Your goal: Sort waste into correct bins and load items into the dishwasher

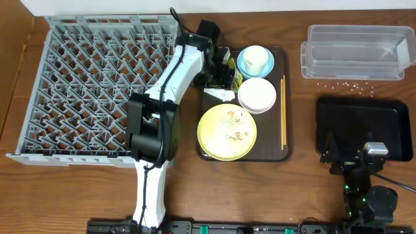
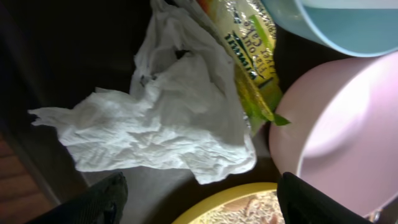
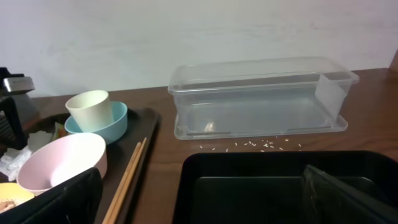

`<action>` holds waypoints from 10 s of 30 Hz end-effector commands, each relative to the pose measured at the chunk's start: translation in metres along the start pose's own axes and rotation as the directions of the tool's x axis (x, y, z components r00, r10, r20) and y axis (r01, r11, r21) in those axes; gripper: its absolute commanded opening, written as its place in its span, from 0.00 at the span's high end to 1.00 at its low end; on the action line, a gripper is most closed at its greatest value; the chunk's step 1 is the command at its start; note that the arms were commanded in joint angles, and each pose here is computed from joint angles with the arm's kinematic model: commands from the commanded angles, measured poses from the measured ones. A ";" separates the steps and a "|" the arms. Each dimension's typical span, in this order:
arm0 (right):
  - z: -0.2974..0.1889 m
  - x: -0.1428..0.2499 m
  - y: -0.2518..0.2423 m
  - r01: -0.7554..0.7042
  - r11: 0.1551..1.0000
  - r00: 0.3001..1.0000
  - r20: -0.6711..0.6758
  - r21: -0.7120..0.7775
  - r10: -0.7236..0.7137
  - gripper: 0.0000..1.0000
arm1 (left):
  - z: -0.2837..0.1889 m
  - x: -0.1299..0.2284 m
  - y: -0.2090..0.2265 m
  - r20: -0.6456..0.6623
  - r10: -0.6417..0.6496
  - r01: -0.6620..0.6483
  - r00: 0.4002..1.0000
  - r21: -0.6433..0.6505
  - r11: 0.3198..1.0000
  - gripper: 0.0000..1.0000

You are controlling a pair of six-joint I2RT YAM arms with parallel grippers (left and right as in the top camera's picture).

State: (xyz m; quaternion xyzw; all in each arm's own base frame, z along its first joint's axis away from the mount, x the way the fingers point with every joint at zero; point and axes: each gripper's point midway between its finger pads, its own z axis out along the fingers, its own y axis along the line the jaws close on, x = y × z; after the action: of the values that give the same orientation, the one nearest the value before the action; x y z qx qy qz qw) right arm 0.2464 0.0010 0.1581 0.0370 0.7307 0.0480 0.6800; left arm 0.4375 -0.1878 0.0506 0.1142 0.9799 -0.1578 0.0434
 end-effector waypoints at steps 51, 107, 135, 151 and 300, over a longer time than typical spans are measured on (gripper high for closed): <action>0.000 0.000 -0.002 0.010 1.000 1.000 0.001 0.008 -0.010 0.01 | -0.321 0.106 0.256 0.599 -0.634 0.801 0.488 -0.019 0.599 0.02; 0.213 -0.034 0.327 0.151 0.482 0.734 -0.228 -0.863 -0.640 0.01 | -0.321 0.105 0.255 0.598 -0.632 0.798 0.492 -0.020 0.602 0.02; 0.214 0.127 0.304 0.255 0.893 0.487 -0.748 -0.371 -0.450 0.60 | -0.321 0.105 0.255 0.598 -0.632 0.798 0.492 -0.020 0.602 0.02; 0.219 0.158 0.292 0.275 0.897 0.448 -0.780 -0.346 -0.438 0.58 | -0.321 0.105 0.255 0.598 -0.632 0.798 0.492 -0.020 0.602 0.02; 0.243 0.193 0.297 0.220 0.950 0.486 -0.820 -0.222 -0.304 0.99 | -0.321 0.105 0.255 0.598 -0.632 0.798 0.492 -0.020 0.602 0.02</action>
State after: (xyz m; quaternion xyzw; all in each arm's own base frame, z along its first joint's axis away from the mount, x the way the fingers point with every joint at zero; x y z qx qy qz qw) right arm 0.4788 0.3257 0.0064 -0.1266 0.9575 0.0039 0.2592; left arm 0.3813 0.1722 0.2678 -0.3625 0.8928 -0.0397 0.2644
